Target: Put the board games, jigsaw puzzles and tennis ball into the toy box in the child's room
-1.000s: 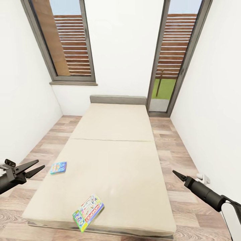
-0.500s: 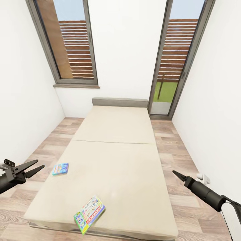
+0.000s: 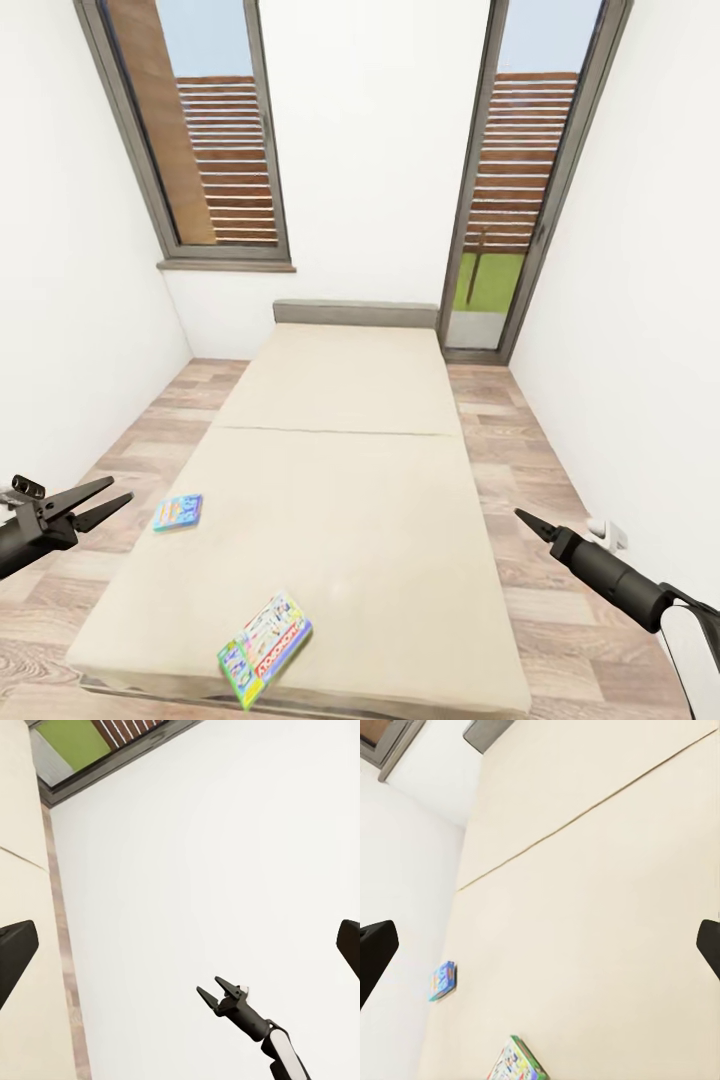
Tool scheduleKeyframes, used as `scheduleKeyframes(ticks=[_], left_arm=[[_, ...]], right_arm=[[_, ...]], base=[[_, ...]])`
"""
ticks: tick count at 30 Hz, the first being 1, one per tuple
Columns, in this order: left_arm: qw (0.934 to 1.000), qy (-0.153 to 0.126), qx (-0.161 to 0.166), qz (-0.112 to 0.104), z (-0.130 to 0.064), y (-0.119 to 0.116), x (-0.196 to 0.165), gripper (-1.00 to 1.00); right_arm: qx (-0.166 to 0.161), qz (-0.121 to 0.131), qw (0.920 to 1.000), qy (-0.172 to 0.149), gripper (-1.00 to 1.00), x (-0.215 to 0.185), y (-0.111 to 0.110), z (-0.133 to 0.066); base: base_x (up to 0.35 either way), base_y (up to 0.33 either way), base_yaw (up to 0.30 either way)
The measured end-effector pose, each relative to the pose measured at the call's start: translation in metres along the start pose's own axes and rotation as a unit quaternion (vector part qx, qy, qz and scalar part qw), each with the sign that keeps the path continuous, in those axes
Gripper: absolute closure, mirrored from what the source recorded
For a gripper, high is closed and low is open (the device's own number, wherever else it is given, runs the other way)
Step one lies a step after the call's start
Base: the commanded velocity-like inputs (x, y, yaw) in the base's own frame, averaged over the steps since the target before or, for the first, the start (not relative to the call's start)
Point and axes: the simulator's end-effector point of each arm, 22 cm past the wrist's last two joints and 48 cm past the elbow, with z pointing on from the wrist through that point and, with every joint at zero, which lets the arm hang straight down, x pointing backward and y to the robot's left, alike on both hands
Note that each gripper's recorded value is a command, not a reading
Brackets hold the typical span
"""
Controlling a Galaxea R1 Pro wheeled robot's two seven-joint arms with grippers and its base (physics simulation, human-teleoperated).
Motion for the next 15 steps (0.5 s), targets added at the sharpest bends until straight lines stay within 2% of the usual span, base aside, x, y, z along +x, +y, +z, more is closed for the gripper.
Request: scheduleKeyframes(ticks=[7, 15], left_arm=[[1.0000, -0.001, 0.004, 0.004, -0.001, -0.005, -0.001, -1.00], [0.9999, -0.004, 0.008, 0.009, -0.002, -0.011, -0.003, -1.00]], right_arm=[[-0.004, -0.001, 1.0000, -0.004, -1.00, -0.002, 0.005, -0.001], [-0.008, -0.003, 0.9999, -0.009, -1.00, -0.006, 0.010, -0.004]], base=[[-0.107, 0.000, -0.091], [-0.026, 0.000, -0.096]])
